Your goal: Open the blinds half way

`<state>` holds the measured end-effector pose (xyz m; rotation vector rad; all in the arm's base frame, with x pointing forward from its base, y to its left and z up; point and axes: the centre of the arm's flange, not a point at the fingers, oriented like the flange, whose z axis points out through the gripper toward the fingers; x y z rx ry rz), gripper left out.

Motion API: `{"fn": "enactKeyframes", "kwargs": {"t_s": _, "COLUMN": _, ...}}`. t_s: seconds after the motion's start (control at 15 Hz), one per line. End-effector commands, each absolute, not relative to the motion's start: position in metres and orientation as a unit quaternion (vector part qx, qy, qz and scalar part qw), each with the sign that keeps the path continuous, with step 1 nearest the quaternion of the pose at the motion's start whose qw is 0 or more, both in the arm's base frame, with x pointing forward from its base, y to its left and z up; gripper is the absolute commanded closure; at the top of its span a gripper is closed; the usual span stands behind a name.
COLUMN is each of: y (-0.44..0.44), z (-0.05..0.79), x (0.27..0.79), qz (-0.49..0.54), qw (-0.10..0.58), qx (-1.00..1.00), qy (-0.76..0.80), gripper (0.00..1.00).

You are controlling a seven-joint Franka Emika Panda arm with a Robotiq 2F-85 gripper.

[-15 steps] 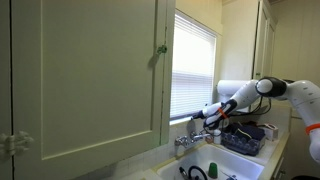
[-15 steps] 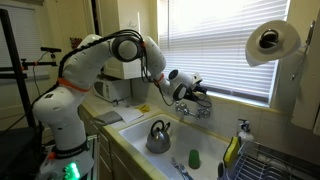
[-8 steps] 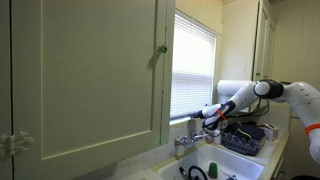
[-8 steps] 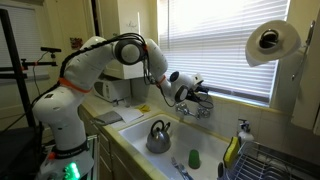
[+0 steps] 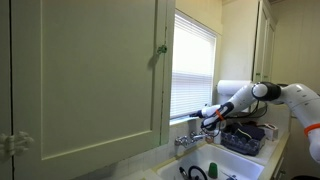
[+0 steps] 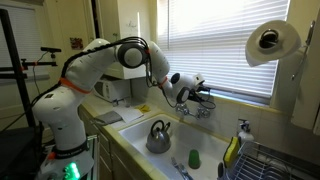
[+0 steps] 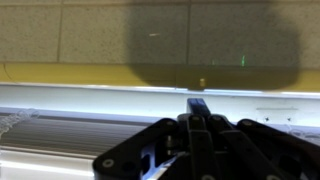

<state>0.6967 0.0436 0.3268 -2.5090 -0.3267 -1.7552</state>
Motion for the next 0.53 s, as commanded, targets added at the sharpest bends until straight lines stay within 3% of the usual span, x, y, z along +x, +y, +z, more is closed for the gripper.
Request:
{"fn": "enactKeyframes", "kwargs": {"t_s": 0.0, "y": 0.049, "z": 0.356, "x": 0.698, "qz": -0.597, "qw": 0.035, "qx": -0.793, "qy": -0.114, "gripper": 1.00}}
{"fn": "enactKeyframes", "kwargs": {"t_s": 0.47, "y": 0.055, "z": 0.369, "x": 0.687, "qz": -0.583, "qw": 0.041, "qx": -0.803, "qy": -0.115, "gripper": 1.00}}
